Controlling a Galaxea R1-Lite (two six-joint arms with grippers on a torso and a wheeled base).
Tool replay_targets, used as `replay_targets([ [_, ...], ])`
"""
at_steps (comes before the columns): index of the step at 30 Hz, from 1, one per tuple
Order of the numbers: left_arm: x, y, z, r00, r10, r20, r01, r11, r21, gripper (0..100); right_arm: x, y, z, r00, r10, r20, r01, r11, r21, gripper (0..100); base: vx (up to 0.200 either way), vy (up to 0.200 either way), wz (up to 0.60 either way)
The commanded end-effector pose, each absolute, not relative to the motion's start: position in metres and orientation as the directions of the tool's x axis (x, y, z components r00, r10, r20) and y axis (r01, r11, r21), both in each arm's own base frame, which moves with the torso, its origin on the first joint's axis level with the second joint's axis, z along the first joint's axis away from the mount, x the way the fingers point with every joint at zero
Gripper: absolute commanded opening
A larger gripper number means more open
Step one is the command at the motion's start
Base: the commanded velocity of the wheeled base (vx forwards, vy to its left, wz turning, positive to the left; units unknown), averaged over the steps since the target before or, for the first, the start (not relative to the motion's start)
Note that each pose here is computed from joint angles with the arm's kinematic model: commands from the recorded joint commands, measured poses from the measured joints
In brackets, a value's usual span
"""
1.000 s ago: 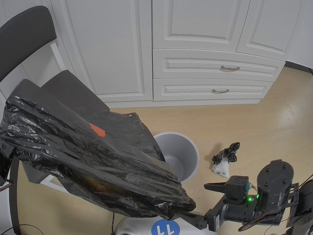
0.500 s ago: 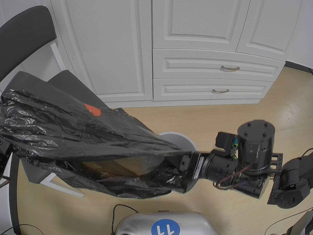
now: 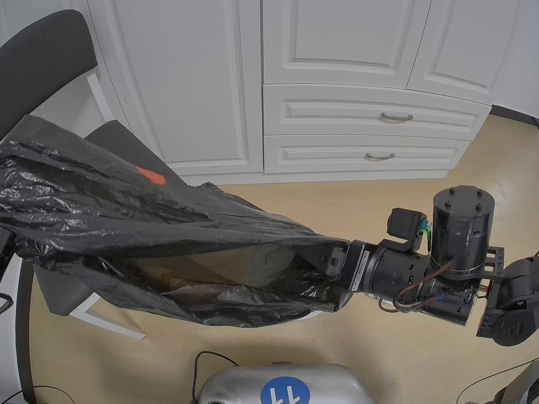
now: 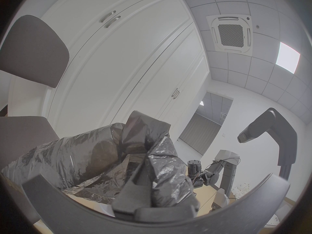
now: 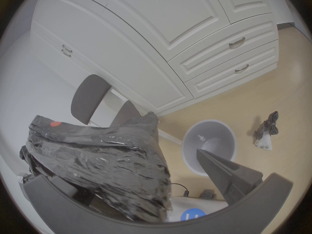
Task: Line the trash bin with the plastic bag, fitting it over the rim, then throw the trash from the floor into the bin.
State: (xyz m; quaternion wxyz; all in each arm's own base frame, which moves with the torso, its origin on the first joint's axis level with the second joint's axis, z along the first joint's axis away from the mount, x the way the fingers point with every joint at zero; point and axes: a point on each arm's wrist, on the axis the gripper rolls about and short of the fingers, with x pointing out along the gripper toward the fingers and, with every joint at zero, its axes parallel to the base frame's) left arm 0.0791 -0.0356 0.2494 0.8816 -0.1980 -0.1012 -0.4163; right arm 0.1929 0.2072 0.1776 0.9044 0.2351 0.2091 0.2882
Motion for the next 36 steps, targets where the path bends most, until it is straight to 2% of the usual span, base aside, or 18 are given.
replay_targets([
  [1,0.079,-0.036,0.250,0.631,-0.695,0.344,0.775,0.573,-0.265,0,0.188,0.202,0.181,0.742,0.619,-0.257,-0.424,0.731,0.535,100,0.000,0.000,0.00],
  [7,0.079,-0.036,0.250,0.632,-0.694,0.347,0.775,0.574,-0.264,0,0.179,0.194,0.183,0.692,0.643,-0.327,-0.443,0.737,0.510,100,0.000,0.000,0.00],
  [26,0.079,-0.035,0.253,0.632,-0.688,0.356,0.775,0.570,-0.273,0,0.185,0.199,0.166,0.690,0.618,-0.378,-0.421,0.767,0.484,100,0.000,0.000,0.00],
  [29,0.080,-0.036,0.254,0.640,-0.681,0.357,0.768,0.576,-0.279,0,0.182,0.196,0.158,0.682,0.607,-0.408,-0.452,0.788,0.417,100,0.000,0.000,0.00],
  [36,0.080,-0.035,0.253,0.650,-0.670,0.358,0.759,0.585,-0.286,0,0.182,0.196,0.159,0.688,0.604,-0.402,-0.451,0.790,0.415,100,0.000,0.000,0.00],
])
